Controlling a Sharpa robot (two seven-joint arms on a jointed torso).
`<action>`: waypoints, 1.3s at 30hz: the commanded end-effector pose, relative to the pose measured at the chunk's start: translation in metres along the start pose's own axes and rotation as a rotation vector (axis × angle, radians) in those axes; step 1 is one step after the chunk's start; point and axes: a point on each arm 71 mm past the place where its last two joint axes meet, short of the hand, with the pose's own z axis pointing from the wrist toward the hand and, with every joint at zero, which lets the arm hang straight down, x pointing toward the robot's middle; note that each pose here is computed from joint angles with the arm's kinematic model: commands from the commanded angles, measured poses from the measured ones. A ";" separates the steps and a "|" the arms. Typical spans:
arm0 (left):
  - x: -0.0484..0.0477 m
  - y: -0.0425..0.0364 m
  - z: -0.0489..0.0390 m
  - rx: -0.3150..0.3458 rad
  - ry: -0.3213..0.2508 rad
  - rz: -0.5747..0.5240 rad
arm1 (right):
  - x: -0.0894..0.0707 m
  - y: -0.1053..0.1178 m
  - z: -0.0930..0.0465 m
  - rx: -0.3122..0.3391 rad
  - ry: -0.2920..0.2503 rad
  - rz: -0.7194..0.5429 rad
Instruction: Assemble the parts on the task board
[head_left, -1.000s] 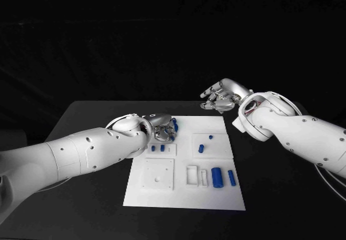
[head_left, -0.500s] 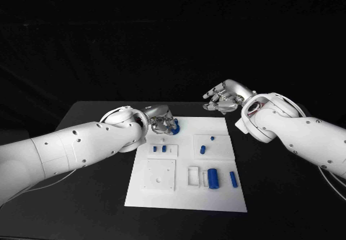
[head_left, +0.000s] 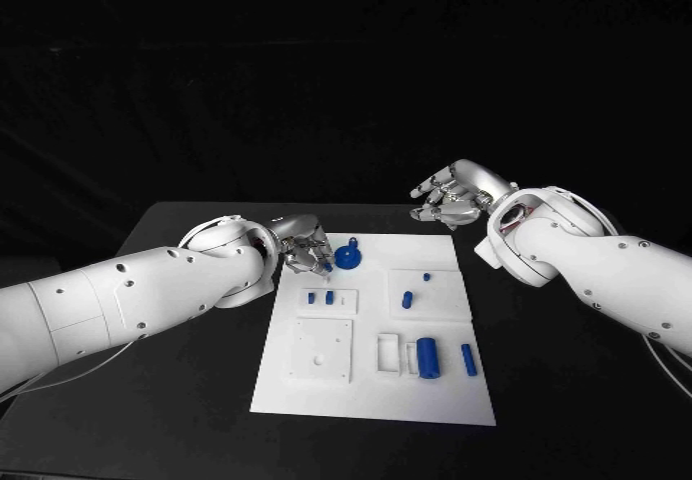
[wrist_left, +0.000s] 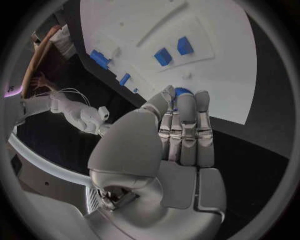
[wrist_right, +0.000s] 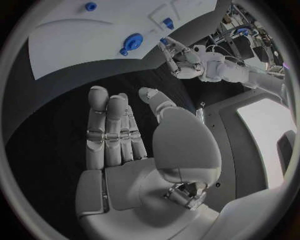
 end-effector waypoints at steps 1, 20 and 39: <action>0.0036 0.0043 -0.0005 -0.014 0.017 0.001 | 0.000 0.001 0.000 -0.008 0.003 0.001; 0.0166 0.0127 0.0061 -0.036 0.034 0.015 | 0.001 0.002 0.000 -0.009 0.003 0.002; 0.0206 0.0126 0.0073 -0.038 0.055 0.020 | 0.001 0.001 0.000 -0.009 0.004 0.001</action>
